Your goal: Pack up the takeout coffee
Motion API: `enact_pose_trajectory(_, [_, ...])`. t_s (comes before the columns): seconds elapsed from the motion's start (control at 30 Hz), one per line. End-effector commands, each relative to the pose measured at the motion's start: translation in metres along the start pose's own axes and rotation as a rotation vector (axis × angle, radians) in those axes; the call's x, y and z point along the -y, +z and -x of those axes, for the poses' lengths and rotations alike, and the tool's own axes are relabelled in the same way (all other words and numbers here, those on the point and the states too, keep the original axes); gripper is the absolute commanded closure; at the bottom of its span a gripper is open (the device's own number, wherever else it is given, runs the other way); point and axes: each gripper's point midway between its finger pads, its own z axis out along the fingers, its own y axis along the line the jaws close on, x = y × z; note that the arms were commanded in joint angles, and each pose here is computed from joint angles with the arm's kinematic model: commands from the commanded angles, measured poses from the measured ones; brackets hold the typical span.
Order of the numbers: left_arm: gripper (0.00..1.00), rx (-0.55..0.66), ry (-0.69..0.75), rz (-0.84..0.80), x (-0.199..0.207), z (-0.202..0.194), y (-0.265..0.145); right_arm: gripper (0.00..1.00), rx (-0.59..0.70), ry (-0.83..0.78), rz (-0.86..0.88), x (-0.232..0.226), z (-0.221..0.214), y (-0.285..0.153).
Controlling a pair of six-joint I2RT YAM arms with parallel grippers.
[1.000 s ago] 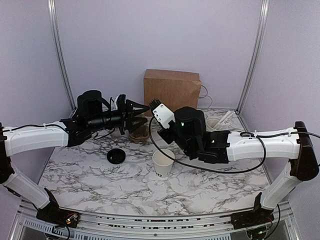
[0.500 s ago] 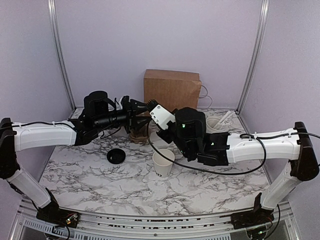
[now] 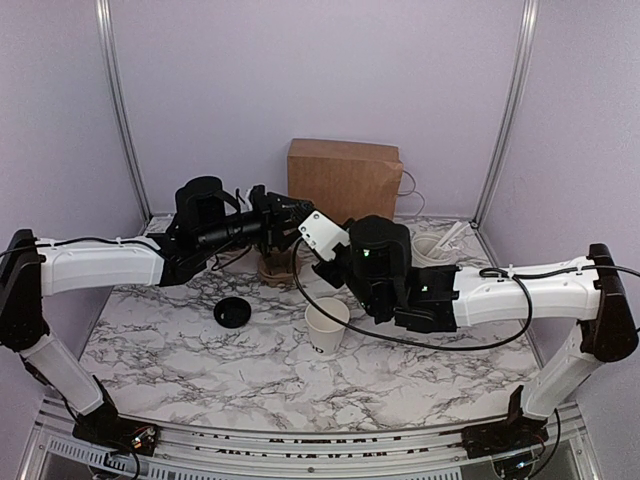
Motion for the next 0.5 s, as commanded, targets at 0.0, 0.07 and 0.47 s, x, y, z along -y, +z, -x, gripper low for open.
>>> enact_pose_trajectory(0.0, [0.59,0.009,0.011,-0.048,0.0121,0.0014,0.0030,1.00,0.019,0.026,-0.008,0.0018,0.0142,-0.0002])
enact_pose_trajectory(0.07, [0.62,0.013,0.009,-0.047,0.0113,0.0016,0.0022,1.00,0.019,0.027,-0.008,0.0018,0.0143,-0.0003])
enact_pose_trajectory(0.47, [0.73,0.014,-0.003,-0.039,0.0042,0.0008,0.0047,1.00,0.018,0.029,-0.003,0.0005,0.0134,-0.0003])
